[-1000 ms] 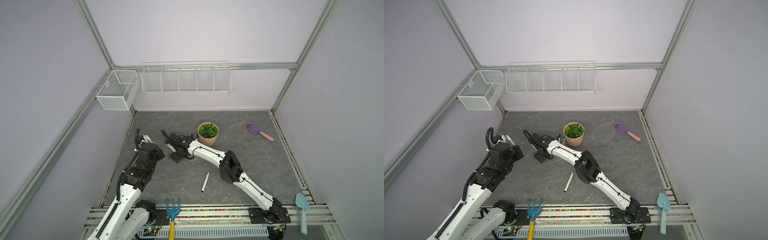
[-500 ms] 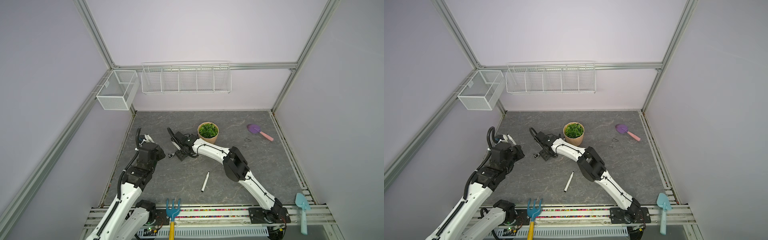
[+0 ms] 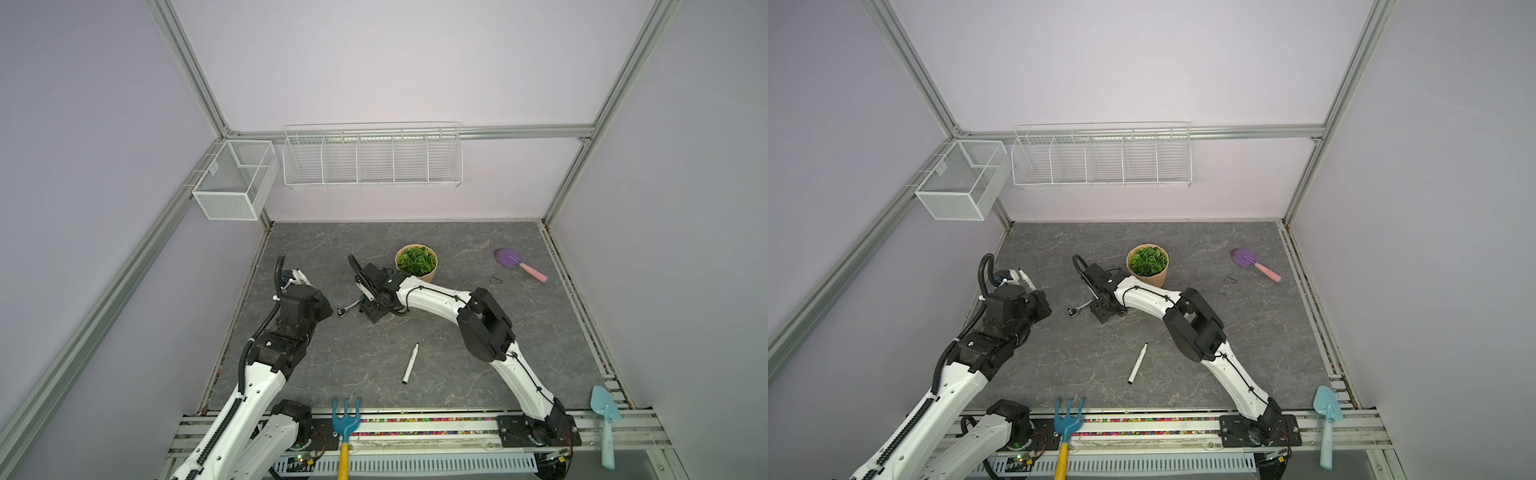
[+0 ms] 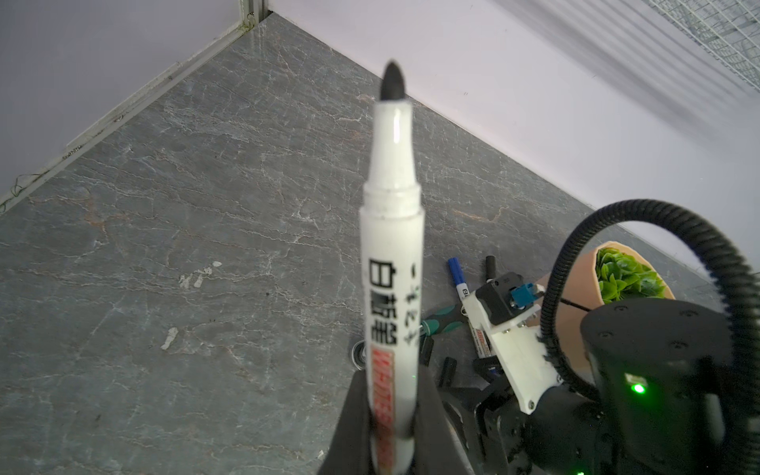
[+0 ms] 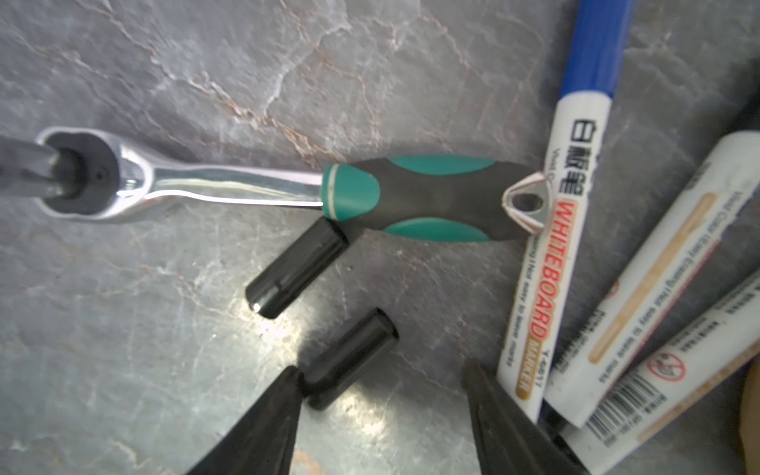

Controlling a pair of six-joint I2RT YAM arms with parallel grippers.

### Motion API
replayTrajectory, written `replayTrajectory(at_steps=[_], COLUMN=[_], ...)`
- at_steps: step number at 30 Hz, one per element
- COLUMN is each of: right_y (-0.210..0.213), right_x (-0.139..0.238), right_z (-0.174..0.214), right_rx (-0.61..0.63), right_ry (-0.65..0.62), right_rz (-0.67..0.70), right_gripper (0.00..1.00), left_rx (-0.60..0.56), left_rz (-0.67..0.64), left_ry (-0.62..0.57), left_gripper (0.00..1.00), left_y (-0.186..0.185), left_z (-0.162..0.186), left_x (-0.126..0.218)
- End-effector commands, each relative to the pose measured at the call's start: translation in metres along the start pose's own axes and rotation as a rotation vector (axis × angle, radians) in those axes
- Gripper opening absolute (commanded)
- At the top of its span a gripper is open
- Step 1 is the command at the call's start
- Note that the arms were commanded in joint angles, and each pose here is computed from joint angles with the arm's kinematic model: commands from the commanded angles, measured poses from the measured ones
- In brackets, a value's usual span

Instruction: Insert the pens into the pen caps

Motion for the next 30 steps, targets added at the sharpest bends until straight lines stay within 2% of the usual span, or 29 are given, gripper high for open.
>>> replayTrajectory(at_steps=[1, 5, 13, 19, 24, 30], right_y=[-0.002, 0.001, 0.005, 0.013, 0.015, 0.006], right_x=[-0.008, -0.009, -0.018, -0.021, -0.025, -0.03], right_z=[0.017, 0.012, 0.015, 0.011, 0.006, 0.004], right_rx=[-0.057, -0.062, -0.061, -0.028, -0.014, -0.037], right_ry=[0.054, 0.049, 0.12, 0.131, 0.131, 0.153], right_rz=[-0.078, -0.124, -0.154, -0.176, -0.165, -0.078], right_gripper=[0.65, 0.62, 0.56, 0.56, 0.57, 0.57], left_rx=[0.019, 0.018, 0.023, 0.019, 0.017, 0.017], left_rz=[0.003, 0.0, 0.007, 0.005, 0.005, 0.005], left_ry=[-0.009, -0.018, -0.018, -0.021, -0.022, -0.019], left_gripper=[0.0, 0.0, 0.0, 0.0, 0.0, 0.0], left_y=[0.001, 0.002, 0.002, 0.003, 0.003, 0.003], left_z=[-0.001, -0.002, -0.001, -0.001, -0.001, -0.001], left_x=[-0.001, 0.0, 0.0, 0.0, 0.0, 0.0])
Point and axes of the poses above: each gripper's point midway between its finger pads, its own x axis back along the fingers, its own y axis along the line the jaws close on, z = x × y, the point moved 5 cm from there along x, back along the fingers, and after that the axes turned 15 degrees about x, right-handed, at the moved point
